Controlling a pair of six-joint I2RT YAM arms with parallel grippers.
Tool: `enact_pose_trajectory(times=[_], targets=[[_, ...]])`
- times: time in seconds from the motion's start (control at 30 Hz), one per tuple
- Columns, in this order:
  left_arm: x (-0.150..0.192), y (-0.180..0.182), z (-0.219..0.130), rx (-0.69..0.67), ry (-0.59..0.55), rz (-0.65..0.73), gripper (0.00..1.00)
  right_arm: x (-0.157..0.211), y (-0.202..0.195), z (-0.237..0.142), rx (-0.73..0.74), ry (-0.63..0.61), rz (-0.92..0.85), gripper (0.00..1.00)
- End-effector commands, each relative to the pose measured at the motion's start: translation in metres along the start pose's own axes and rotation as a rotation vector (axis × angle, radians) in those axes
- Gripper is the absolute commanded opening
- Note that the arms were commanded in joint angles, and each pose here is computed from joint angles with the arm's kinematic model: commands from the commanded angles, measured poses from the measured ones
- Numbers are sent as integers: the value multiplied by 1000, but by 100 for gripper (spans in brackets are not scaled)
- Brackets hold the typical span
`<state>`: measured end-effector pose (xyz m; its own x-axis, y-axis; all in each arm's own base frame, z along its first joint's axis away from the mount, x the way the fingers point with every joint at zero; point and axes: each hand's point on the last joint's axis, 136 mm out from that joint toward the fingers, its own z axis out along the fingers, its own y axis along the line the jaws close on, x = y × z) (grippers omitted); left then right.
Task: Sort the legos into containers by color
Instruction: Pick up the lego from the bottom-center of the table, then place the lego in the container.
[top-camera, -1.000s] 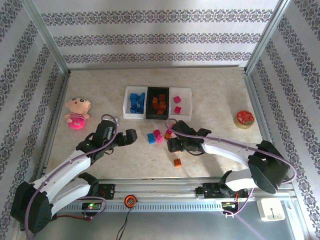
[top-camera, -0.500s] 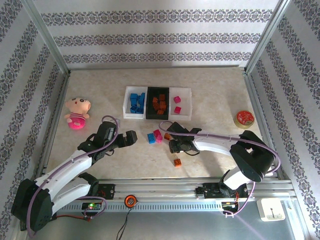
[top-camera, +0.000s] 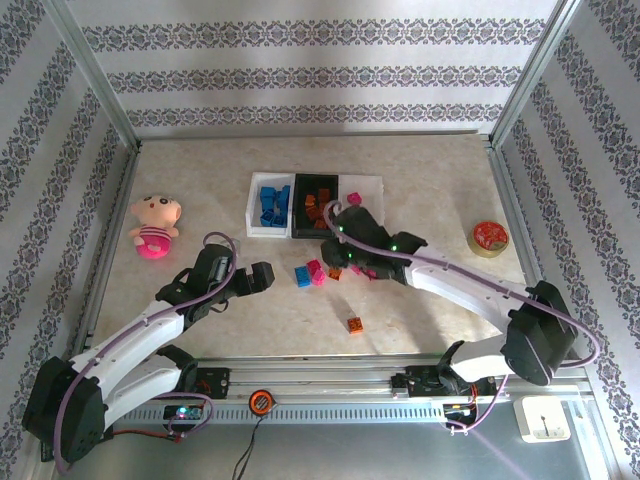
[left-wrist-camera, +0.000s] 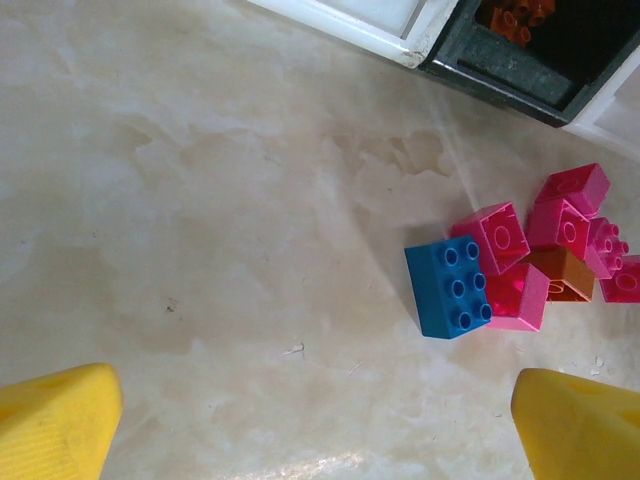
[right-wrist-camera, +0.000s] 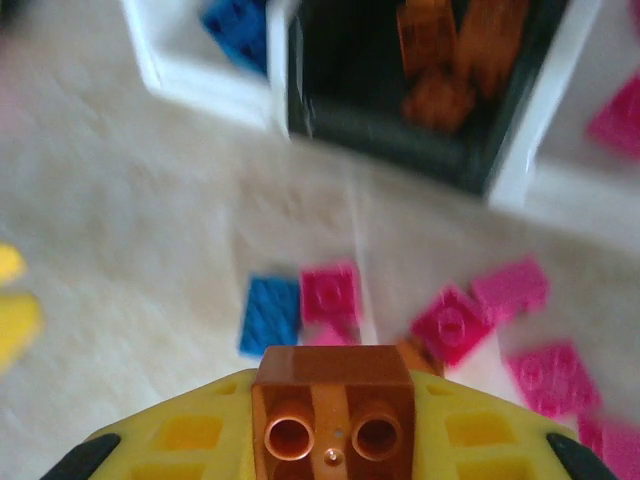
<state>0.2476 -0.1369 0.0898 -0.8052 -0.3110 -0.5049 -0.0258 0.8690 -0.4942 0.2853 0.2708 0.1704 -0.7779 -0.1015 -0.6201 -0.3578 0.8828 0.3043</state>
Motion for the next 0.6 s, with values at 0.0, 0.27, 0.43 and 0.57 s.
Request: enact_pose_trajectory(times=[0.0,0.27,0.43,0.57], targets=[[1,-3,2,19,0,-15,100,-38,3,10,-7,-53,-23,22],[4,-2,-1,21,6,-18,100,-102,-14,84,63,-52,12,23],[4,-1,-3,22,0,-14,100,-112,-27,128,104,-13,39,26],[5,-2,-4,25,4,-13,100,-111,-30,144,116,4,50,38]])
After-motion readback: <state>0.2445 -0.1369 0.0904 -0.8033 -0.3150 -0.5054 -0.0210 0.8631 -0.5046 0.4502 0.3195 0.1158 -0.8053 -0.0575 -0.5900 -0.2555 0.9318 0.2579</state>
